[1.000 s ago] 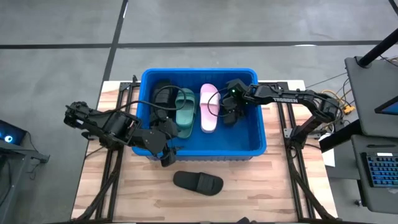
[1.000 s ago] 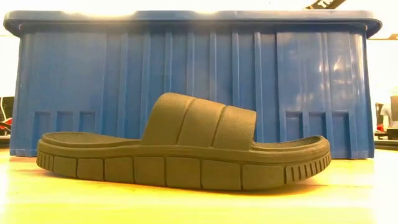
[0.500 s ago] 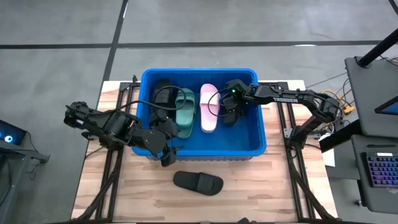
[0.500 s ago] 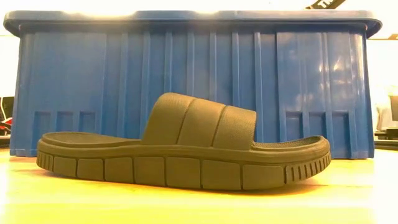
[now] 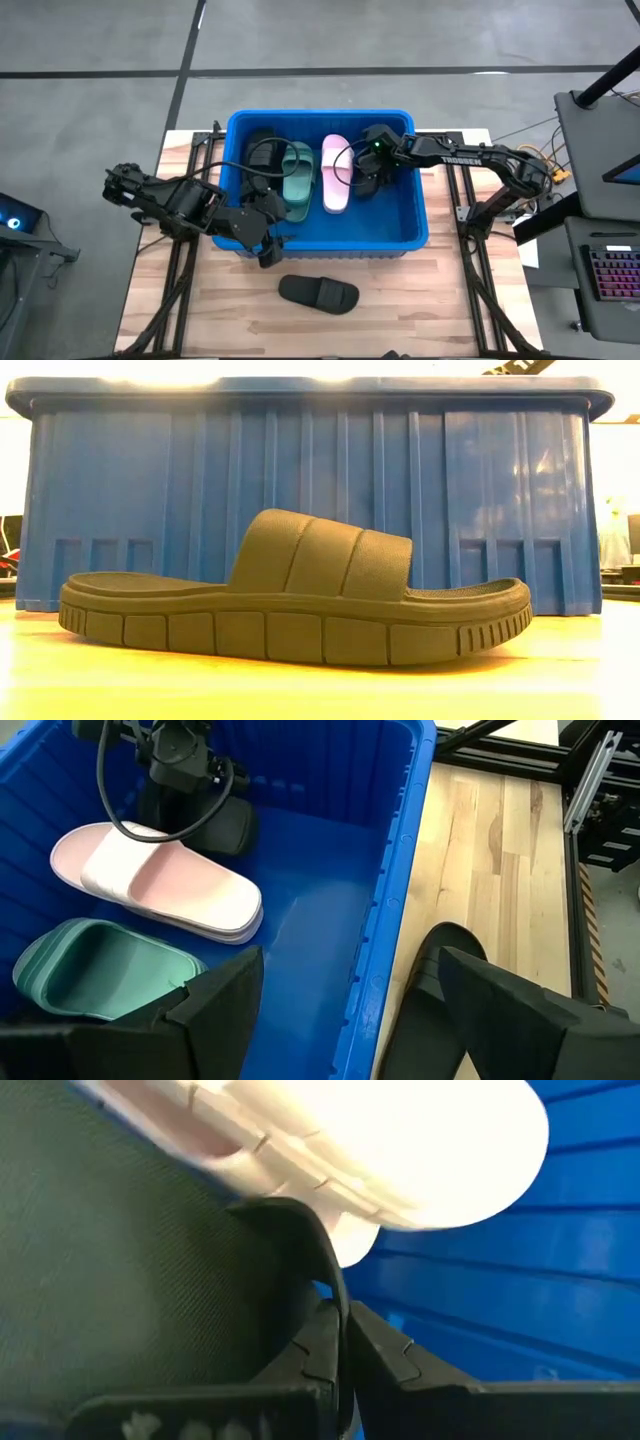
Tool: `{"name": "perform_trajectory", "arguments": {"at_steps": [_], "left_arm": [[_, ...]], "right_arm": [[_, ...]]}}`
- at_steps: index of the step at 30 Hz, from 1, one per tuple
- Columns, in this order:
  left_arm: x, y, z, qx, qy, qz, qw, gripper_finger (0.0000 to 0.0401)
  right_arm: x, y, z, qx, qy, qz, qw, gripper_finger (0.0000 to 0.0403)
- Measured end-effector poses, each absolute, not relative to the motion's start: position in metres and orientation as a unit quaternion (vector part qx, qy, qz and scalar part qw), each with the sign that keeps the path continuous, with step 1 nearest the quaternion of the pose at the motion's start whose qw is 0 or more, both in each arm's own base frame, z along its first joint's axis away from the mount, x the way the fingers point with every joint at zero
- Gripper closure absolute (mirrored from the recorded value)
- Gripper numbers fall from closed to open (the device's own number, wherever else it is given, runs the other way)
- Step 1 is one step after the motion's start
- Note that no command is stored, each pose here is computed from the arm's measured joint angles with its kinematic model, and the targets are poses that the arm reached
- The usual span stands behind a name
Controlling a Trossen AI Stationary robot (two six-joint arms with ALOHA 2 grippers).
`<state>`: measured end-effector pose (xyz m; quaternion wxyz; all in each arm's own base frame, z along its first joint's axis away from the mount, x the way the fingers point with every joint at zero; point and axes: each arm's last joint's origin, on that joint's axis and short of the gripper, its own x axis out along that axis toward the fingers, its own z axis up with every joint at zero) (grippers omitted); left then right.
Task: Pick and place slides into bin
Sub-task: Put the black slipper into the blue bin
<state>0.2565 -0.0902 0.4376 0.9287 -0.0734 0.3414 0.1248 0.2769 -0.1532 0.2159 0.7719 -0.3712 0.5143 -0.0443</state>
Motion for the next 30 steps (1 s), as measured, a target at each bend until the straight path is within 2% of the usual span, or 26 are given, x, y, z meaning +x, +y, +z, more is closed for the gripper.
{"name": "perform_trajectory", "arguments": {"at_steps": [17, 23, 30], "left_arm": [[0.257, -0.09, 0.438, -0.073, 0.341, 0.125, 0.929, 0.0118], [0.257, -0.09, 0.438, -0.073, 0.341, 0.125, 0.929, 0.0118], [0.257, -0.09, 0.438, -0.074, 0.341, 0.125, 0.929, 0.0118]], "right_arm": [[0.274, -0.152, 0.206, -0.355, 0.546, -0.022, 0.758, 0.039], [0.272, -0.151, 0.204, -0.328, 0.557, -0.031, 0.762, 0.036], [0.272, -0.151, 0.204, -0.316, 0.558, -0.038, 0.767, 0.0304]]}}
